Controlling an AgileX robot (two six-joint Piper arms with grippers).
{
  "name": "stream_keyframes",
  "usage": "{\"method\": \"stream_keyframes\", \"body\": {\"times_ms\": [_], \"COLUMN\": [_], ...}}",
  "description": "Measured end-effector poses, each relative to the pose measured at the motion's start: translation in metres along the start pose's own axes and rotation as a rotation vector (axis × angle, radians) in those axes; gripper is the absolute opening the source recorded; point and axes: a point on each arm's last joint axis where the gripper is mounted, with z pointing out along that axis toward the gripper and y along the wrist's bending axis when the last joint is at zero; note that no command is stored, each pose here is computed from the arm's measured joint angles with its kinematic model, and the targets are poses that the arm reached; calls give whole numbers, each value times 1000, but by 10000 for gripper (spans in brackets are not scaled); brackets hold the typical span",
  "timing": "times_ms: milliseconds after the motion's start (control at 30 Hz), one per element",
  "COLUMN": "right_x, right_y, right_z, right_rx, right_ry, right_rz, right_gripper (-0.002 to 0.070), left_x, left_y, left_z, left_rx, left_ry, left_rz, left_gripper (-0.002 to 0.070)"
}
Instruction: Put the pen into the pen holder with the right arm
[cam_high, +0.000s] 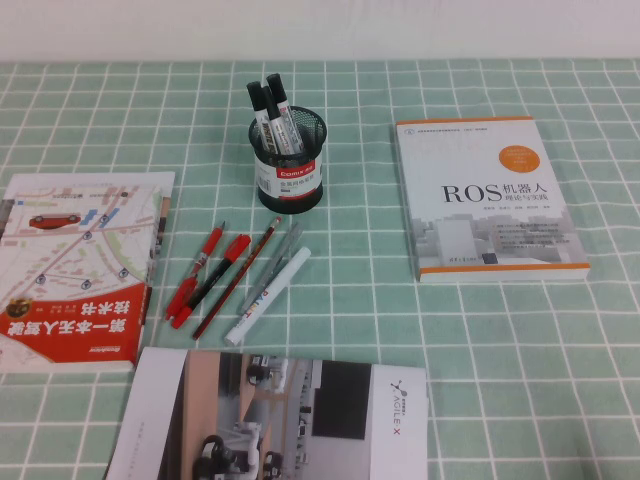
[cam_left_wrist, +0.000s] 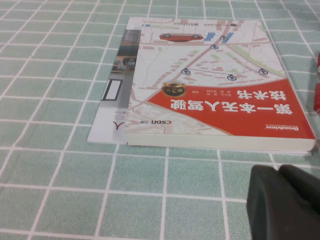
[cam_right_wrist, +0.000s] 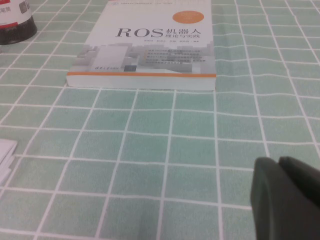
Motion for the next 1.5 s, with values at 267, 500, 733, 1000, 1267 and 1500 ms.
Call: {"method": "stream_keyframes", "body": {"times_ms": [267,500,733,1000,1267,1500], "right_x": [0,0,0,0,-1,-5], "right_y": [0,0,0,0,1,3], "right_z": [0,0,0,0,0,0], "right_rx": [0,0,0,-1,-10,-42], "right_ry": [0,0,0,-2,-16,-52], "right_rz": [0,0,0,4,30,126], "right_gripper": [-20,-20,-20,-20,-20,-20], "left_x": [0,0,0,0,0,0], "left_y": [0,0,0,0,0,0], "left_z": [0,0,0,0,0,0], "left_rx": [0,0,0,0,0,0], "left_ry": [0,0,0,0,0,0], "left_rz": [0,0,0,0,0,0], "left_gripper": [-4,-4,-4,-4,-4,-4]}}
